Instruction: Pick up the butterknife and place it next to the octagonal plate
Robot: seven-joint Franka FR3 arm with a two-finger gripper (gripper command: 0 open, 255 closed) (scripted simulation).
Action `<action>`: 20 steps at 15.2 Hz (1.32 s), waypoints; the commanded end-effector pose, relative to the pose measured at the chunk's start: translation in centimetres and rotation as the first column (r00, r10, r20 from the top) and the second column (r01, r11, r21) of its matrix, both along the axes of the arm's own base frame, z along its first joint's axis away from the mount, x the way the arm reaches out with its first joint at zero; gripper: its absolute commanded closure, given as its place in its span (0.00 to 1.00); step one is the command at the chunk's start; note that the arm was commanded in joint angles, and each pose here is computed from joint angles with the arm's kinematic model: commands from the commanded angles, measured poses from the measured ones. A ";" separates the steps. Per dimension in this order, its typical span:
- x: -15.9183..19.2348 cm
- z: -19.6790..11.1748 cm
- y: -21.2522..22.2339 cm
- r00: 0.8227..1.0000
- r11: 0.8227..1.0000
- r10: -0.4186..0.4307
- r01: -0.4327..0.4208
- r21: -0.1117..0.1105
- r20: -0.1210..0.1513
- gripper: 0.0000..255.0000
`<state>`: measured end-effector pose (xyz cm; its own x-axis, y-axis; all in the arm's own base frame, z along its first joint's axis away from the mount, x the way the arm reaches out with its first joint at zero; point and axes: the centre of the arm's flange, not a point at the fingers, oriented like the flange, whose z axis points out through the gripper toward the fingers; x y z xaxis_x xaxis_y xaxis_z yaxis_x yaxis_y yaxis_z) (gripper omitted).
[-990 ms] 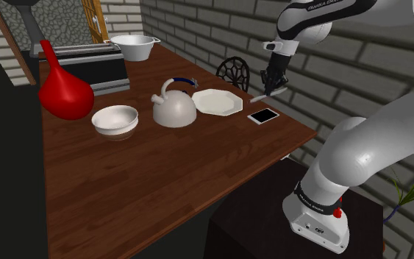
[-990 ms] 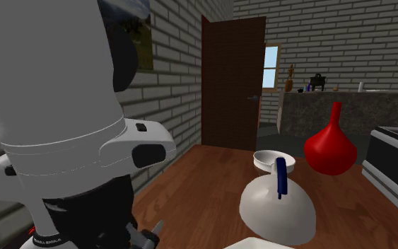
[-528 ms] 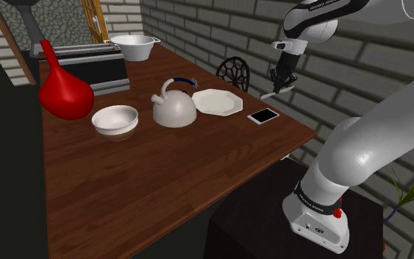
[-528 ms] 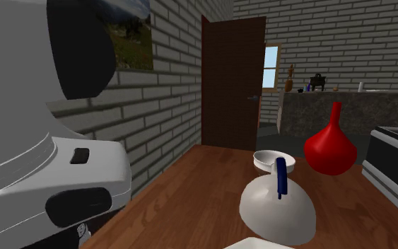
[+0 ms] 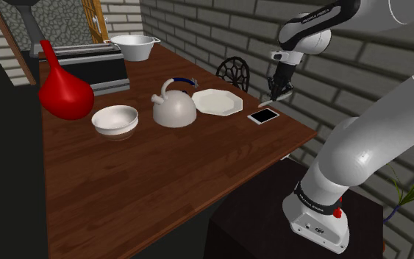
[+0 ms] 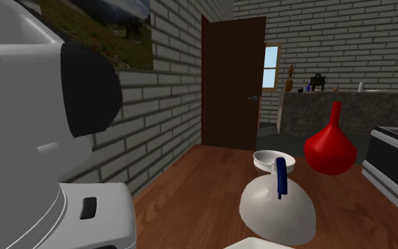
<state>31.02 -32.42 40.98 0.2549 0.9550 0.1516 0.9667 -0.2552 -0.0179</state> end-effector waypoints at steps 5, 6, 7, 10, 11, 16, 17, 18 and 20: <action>-0.1 -3.1 -0.1 1.000 1.000 0.000 0.000 0.000 0.000 1.00; -0.1 -3.7 -0.1 1.000 1.000 0.000 0.000 0.000 0.000 1.00; -0.1 -4.2 -0.1 1.000 1.000 0.000 0.000 0.000 0.000 1.00; -0.1 -4.2 -0.1 1.000 1.000 0.000 0.000 0.000 0.000 1.00; -0.1 -4.2 -0.1 1.000 1.000 0.000 0.000 0.000 0.000 1.00; -0.1 -4.2 -0.1 1.000 1.000 0.000 0.000 0.000 0.000 0.00; -0.1 -4.2 -0.1 1.000 1.000 0.000 0.000 0.000 0.000 0.00; -0.1 -4.2 -0.1 1.000 1.000 0.000 0.000 0.000 0.000 0.00; -0.1 -4.2 -0.1 1.000 1.000 0.000 0.000 0.000 0.000 0.00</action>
